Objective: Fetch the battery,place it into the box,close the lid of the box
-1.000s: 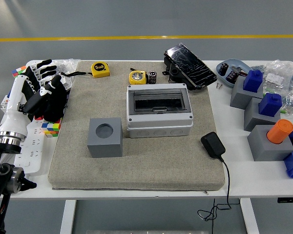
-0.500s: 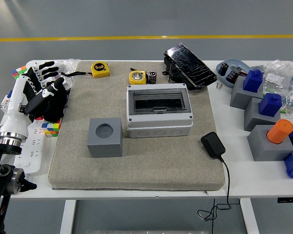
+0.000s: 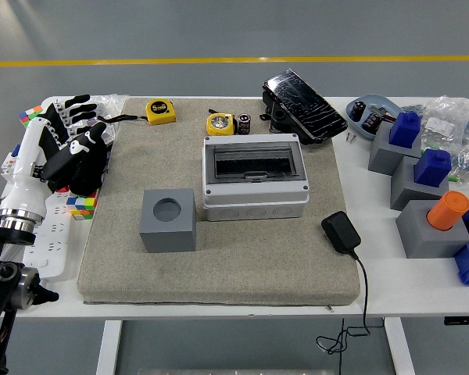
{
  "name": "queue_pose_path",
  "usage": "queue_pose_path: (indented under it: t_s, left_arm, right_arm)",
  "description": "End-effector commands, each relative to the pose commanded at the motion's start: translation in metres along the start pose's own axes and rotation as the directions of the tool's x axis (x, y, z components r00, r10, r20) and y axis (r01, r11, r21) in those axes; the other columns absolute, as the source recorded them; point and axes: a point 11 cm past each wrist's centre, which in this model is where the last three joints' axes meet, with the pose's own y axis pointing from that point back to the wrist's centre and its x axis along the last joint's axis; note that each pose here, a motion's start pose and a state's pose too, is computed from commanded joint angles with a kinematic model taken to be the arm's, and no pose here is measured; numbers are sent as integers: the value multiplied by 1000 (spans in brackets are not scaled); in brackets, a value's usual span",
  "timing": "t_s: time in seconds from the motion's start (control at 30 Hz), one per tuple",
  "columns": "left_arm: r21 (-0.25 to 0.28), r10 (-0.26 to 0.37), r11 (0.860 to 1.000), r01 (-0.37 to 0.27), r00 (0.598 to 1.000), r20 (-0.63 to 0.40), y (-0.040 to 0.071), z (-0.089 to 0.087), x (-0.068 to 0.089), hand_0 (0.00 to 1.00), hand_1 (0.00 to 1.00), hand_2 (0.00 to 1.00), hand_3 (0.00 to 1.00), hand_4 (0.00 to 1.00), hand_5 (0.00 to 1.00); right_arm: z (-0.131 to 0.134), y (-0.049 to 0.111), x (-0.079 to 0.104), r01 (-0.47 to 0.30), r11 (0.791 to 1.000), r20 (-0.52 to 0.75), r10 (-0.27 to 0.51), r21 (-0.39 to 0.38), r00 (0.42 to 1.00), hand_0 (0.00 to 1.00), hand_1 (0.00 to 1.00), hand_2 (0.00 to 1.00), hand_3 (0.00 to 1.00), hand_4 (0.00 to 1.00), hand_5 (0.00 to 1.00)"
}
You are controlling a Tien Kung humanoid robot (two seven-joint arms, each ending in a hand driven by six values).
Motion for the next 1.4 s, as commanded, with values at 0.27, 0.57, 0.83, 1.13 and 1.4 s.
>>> queue_pose_path:
  t_s: [0.27,0.57,0.83,1.13,1.4]
  left_arm:
    - [-14,-9,1000,9,1000,-1,-1,5,-2,562,726,726,739,998,498]
    - [-13,-12,1000,12,1000,-8,2,6,-5,558,726,725,739,998,499]
    - [-20,-14,1000,14,1000,-11,1,9,-5,558,724,726,739,998,505]
    - [-30,-16,999,15,1000,-17,0,12,-6,548,724,725,739,998,509]
    - [-26,-23,999,23,999,-23,0,11,-9,547,721,724,737,998,529]
  right_arm:
    - [1,0,1,-2,1000,2,2,-3,1000,634,647,668,602,991,578]
    - [6,-1,-3,4,1000,14,-4,-10,1000,634,647,668,602,991,579]
    - [3,-1,-5,9,1000,11,-9,-7,1000,634,648,668,601,990,580]
    - [-3,0,-3,5,1000,14,-5,4,1000,634,648,668,601,990,580]
    - [-6,1,-2,4,1000,20,-4,8,1000,649,667,676,589,981,583]
